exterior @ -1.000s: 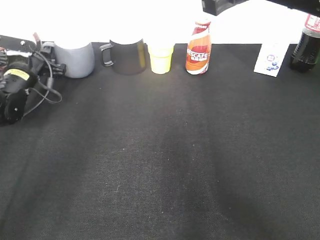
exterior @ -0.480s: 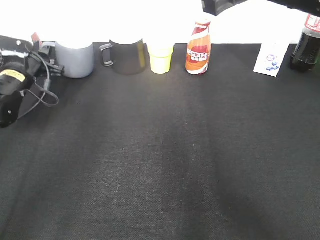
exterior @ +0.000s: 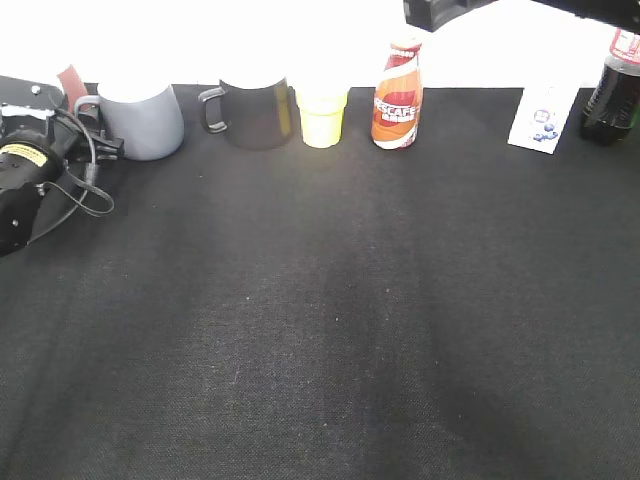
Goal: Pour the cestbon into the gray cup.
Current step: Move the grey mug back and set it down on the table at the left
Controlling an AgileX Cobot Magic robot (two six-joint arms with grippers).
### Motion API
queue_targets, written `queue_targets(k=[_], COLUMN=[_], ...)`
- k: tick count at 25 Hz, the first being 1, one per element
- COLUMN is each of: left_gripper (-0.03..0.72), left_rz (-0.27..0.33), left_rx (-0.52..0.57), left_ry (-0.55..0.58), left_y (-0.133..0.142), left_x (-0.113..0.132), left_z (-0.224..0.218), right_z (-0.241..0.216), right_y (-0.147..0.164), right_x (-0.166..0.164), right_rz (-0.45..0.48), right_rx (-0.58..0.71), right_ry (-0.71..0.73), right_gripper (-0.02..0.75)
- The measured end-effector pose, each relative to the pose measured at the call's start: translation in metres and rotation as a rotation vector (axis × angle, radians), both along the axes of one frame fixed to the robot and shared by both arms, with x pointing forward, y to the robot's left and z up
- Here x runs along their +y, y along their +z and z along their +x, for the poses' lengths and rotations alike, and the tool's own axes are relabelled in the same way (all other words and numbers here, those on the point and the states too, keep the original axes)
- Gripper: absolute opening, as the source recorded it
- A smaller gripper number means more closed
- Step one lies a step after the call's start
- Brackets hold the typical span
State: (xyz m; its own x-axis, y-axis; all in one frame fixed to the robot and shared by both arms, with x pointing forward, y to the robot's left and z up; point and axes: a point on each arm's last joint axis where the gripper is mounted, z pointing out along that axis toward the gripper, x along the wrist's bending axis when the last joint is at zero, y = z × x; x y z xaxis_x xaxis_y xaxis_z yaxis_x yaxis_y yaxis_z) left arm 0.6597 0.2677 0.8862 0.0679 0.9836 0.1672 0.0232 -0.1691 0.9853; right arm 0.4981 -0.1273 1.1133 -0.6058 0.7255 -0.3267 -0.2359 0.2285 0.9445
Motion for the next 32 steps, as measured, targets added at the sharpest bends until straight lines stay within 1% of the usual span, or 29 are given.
queue_targets(k=[6, 11, 13, 19, 24, 27, 30, 32], left_gripper=[0.39, 0.391, 0.392, 0.393, 0.393, 0.393, 0.393, 0.393], left_rz=[-0.002, 0.001, 0.0, -0.001, -0.005, -0.009, -0.01, -0.013], left_rx=[0.018, 0.036, 0.011, 0.014, -0.025, -0.059, -0.067, -0.083], left_ry=[0.003, 0.003, 0.003, 0.006, 0.011, 0.013, 0.013, 0.009], left_y=[0.0, -0.005, -0.008, -0.011, 0.001, 0.019, 0.032, 0.051], left_x=[0.001, 0.002, 0.002, 0.002, 0.004, 0.004, 0.005, 0.005], left_z=[-0.001, -0.009, -0.018, -0.029, -0.038, -0.044, -0.058, -0.066], right_z=[0.0, 0.0, 0.0, 0.0, 0.0, 0.0, 0.0, 0.0], right_y=[0.0, 0.0, 0.0, 0.0, 0.0, 0.0, 0.0, 0.0], right_x=[0.0, 0.0, 0.0, 0.0, 0.0, 0.0, 0.0, 0.0], right_rz=[0.0, 0.0, 0.0, -0.001, -0.002, -0.004, -0.004, -0.004], right_rx=[0.0, 0.0, 0.0, -0.001, -0.001, -0.001, -0.001, -0.001], right_ry=[0.0, 0.0, 0.0, 0.0, 0.001, 0.001, 0.001, 0.001], right_gripper=[0.484, 0.484, 0.484, 0.484, 0.484, 0.484, 0.484, 0.484])
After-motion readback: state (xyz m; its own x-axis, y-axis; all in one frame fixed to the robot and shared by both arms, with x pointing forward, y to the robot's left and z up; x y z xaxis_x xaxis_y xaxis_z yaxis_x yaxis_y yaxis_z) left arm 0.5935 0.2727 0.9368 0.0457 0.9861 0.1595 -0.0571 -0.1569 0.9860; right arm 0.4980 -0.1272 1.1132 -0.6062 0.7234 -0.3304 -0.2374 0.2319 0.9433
